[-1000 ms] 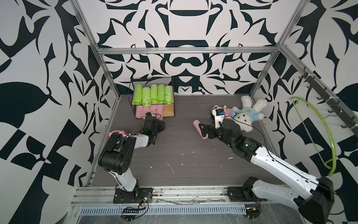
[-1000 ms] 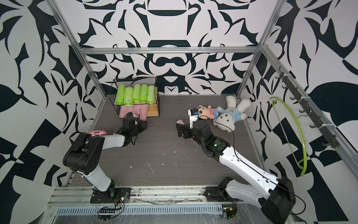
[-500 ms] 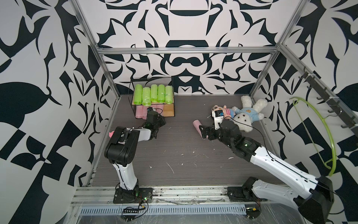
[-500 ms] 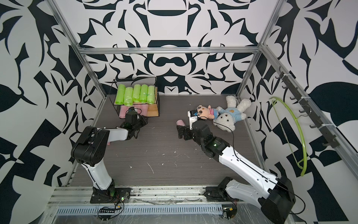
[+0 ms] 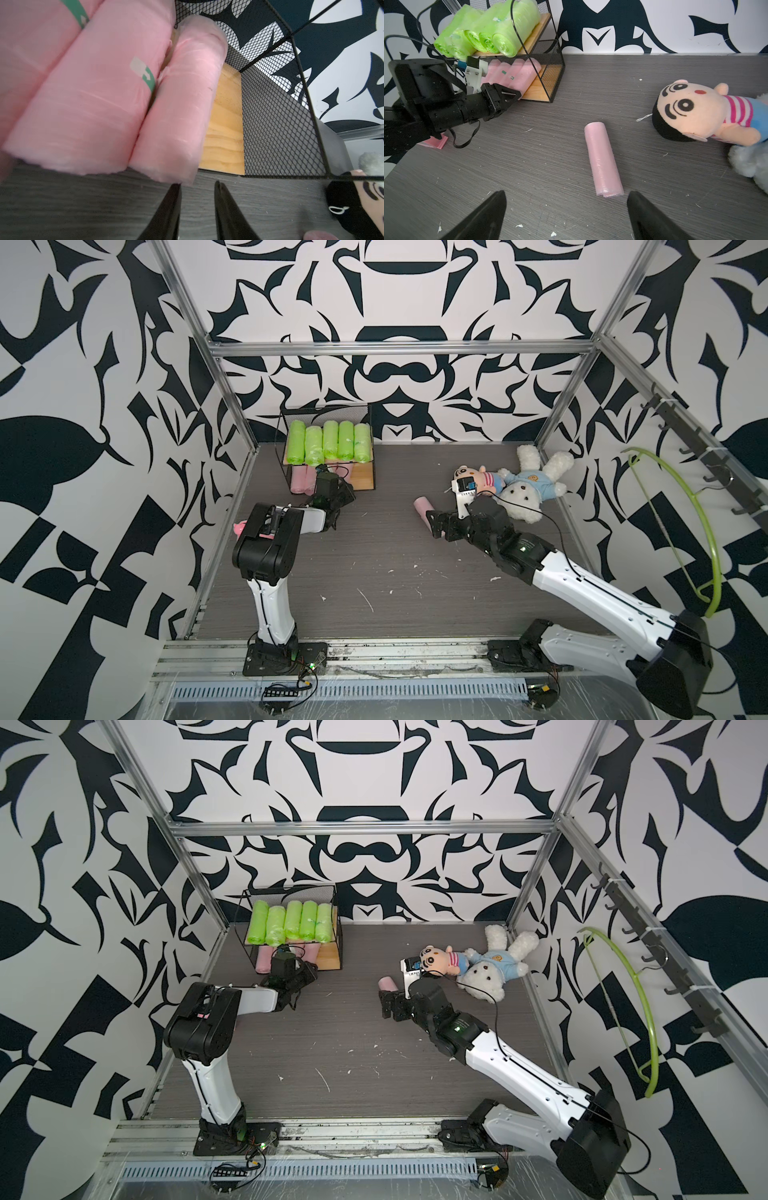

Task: Sort the rolls of trash bags by color and place them on the shelf
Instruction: Place the roll of trash bags on the shelf, then pick up the roll of trash bags from the center of the board.

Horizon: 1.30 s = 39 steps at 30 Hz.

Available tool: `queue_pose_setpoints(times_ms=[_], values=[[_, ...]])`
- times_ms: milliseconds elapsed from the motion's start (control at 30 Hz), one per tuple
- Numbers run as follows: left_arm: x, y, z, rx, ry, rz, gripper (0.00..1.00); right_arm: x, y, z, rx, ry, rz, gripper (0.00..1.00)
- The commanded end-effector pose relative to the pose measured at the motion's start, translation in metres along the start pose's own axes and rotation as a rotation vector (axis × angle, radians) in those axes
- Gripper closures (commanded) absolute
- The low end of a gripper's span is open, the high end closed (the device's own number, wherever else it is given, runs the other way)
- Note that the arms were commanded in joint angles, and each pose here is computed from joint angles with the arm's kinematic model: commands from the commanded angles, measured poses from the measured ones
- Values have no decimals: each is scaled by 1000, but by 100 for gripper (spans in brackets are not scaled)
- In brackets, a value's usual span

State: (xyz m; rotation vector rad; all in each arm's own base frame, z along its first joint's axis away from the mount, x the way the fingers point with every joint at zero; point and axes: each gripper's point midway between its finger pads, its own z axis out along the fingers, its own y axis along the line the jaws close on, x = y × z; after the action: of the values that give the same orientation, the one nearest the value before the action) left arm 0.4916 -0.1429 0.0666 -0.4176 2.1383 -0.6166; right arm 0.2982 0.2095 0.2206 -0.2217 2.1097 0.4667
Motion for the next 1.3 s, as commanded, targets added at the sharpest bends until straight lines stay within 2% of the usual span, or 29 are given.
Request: queue_pose_setpoints(times_ms=[0,167,400,633,900,1267], values=[[-7,-1,5,13,-19,-13,66,-10,-3,4,35,-35,-33,3],[-4,-3,-3,30,-11,-32,60,5,-7,29,83,66,-126,3],[21,-14,-47,116,30,-131,48,24,-17,72,121,244,-237,3],[50,-44,-82,190,146,-113,39,30,-36,105,158,360,-305,4],[73,-72,-113,236,247,-25,36,40,-48,146,184,471,-361,10],[81,-75,-134,240,256,9,35,60,-57,188,195,536,-383,27]])
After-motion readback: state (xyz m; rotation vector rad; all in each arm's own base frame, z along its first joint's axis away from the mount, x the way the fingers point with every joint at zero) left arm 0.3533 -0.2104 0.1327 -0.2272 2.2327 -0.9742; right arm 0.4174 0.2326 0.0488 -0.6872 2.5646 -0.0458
